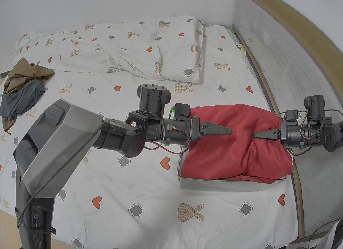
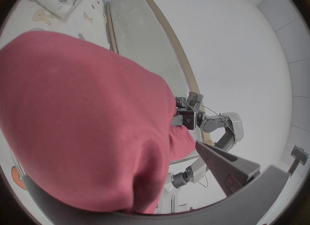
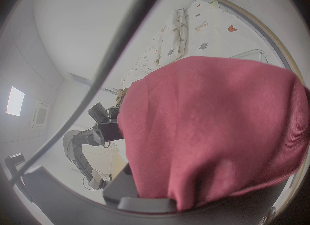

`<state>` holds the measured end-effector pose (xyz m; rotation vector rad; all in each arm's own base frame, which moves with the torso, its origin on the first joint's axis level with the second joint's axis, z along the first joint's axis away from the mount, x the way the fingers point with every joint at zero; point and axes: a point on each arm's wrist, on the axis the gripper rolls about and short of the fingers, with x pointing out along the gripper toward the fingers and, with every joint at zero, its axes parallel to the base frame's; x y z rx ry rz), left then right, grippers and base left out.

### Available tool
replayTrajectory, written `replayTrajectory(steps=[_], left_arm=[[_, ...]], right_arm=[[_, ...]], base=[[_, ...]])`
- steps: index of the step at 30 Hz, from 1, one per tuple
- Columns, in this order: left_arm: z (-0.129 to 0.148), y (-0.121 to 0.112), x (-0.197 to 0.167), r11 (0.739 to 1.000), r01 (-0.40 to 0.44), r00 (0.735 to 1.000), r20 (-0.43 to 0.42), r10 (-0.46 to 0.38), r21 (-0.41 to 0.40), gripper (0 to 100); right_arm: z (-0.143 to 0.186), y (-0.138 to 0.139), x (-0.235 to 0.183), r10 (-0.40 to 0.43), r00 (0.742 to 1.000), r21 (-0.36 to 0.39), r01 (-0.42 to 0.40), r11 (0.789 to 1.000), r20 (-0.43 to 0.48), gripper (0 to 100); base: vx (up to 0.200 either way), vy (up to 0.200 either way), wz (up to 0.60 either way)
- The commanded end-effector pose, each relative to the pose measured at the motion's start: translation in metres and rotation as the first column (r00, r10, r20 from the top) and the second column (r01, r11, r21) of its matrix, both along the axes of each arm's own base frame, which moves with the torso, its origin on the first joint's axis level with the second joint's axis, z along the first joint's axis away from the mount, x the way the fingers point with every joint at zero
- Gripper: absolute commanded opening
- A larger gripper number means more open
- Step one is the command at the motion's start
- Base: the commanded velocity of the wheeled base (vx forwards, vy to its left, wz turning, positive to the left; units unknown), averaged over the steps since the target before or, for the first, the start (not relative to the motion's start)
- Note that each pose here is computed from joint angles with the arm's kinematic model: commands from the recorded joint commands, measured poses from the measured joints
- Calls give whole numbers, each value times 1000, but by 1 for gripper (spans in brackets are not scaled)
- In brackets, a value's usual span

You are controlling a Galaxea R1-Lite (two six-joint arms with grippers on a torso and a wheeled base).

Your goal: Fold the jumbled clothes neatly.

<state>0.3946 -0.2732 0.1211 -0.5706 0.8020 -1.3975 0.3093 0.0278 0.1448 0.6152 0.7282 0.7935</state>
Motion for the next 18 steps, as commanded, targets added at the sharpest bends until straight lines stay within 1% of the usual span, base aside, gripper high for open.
replayTrajectory(steps=[1, 2, 3, 12, 18], left_arm=[[10, 3, -2, 1000, -3, 1000, 11, 3, -7, 100], [12, 3, -2, 1000, -3, 1000, 12, 3, -8, 100], [13, 3, -3, 1000, -3, 1000, 8, 3, -5, 100], [18, 5, -5, 1000, -6, 1000, 0, 6, 3, 100], [23, 4, -5, 1000, -20, 999, 31, 20, 8, 100]], right_arm=[[-10, 1, 4, 3, 1000, -2, -3, 1000, -29, 0], [-11, 1, 5, 3, 999, -2, -3, 1000, -32, 0], [-13, 1, 6, 2, 999, -2, -2, 1000, -38, 100], [-14, 2, 6, 5, 999, -2, -5, 1000, -42, 100], [-11, 3, 4, 8, 999, -4, -9, 1000, -32, 100]], base=[[0, 0, 0], [0, 0, 0], [0, 0, 0], [0, 0, 0], [0, 0, 0]])
